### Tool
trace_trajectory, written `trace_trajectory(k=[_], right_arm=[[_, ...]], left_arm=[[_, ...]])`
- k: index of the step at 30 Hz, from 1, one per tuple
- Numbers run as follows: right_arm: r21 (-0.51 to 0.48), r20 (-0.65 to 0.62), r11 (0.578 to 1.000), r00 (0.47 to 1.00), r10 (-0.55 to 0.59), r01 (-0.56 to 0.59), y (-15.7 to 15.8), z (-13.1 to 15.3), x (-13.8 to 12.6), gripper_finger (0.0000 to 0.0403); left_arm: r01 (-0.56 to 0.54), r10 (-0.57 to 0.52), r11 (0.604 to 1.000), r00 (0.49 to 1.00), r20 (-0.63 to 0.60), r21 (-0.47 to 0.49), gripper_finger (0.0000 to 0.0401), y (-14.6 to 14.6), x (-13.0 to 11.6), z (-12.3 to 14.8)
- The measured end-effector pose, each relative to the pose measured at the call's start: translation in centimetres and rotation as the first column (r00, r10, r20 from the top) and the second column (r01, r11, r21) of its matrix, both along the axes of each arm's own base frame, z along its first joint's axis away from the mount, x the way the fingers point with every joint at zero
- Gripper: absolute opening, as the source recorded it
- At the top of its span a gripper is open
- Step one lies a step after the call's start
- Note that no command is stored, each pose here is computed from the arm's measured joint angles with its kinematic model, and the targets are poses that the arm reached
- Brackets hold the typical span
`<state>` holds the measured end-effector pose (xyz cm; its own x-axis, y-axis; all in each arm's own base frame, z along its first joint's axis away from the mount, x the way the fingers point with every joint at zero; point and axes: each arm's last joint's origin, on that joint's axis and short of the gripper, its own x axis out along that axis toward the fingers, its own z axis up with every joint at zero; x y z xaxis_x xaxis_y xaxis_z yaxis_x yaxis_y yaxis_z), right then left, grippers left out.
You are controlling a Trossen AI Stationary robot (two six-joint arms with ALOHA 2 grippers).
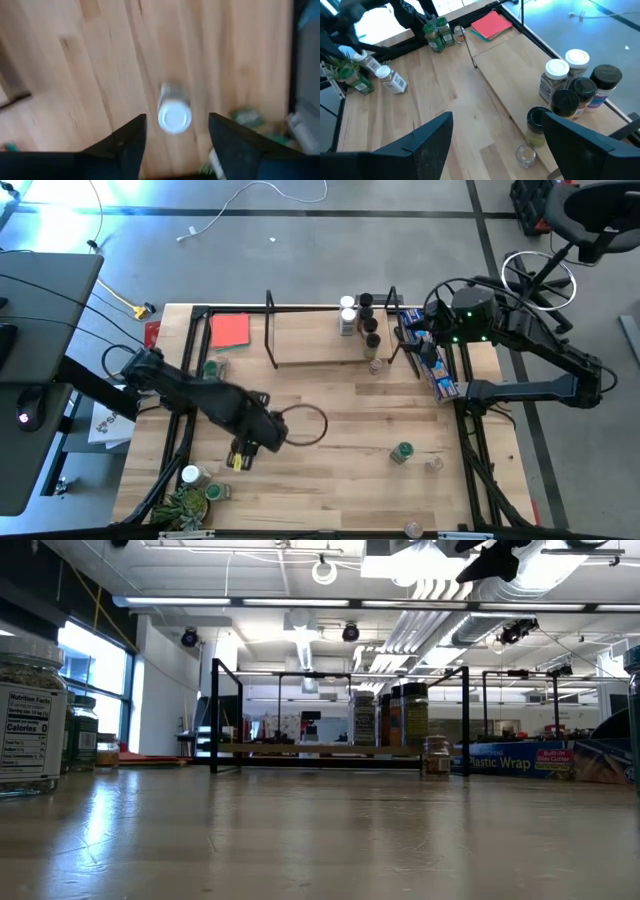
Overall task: Shelf spices
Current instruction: Put the right white seasoning bottle on the shelf aligned with the other white seasoning bottles
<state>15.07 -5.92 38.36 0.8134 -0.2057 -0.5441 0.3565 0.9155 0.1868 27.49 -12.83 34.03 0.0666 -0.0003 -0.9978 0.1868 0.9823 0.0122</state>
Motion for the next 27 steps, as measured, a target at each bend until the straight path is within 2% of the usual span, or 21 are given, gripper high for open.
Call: trace_trajectory(k=[5,9,14,19,27], right_arm=[[0.053,0.008,0.998,0.999,-0.034,0.034,0.0,-0.1,0.1,0.0300],[0.085,0.015,0.995,0.998,-0.055,0.053,0.0,-0.1,0.1,0.0300],[0.130,0.024,0.989,0.997,-0.068,0.065,0.0,-0.1,0.1,0.0300],[0.143,0.028,0.989,0.998,-0.049,0.044,0.1,0.0,0.1,0.0300],[0.146,0.029,0.988,0.999,-0.045,0.040,0.1,0.0,0.1,0.0300]], left_arm=[[0.063,-0.060,0.997,0.995,-0.077,0.038,0.0273,-0.2,-0.1,-4.0],[0.102,-0.096,0.994,0.989,-0.111,0.047,0.0299,-0.2,-0.2,-6.4],[0.145,-0.144,0.989,0.972,-0.187,-0.010,0.0303,-0.1,-0.8,-8.0],[0.173,-0.177,0.984,0.965,-0.194,-0.039,0.0303,-0.3,-0.9,-9.0],[0.148,-0.149,0.989,0.961,-0.234,-0.021,0.0303,0.0,-1.5,-11.0]])
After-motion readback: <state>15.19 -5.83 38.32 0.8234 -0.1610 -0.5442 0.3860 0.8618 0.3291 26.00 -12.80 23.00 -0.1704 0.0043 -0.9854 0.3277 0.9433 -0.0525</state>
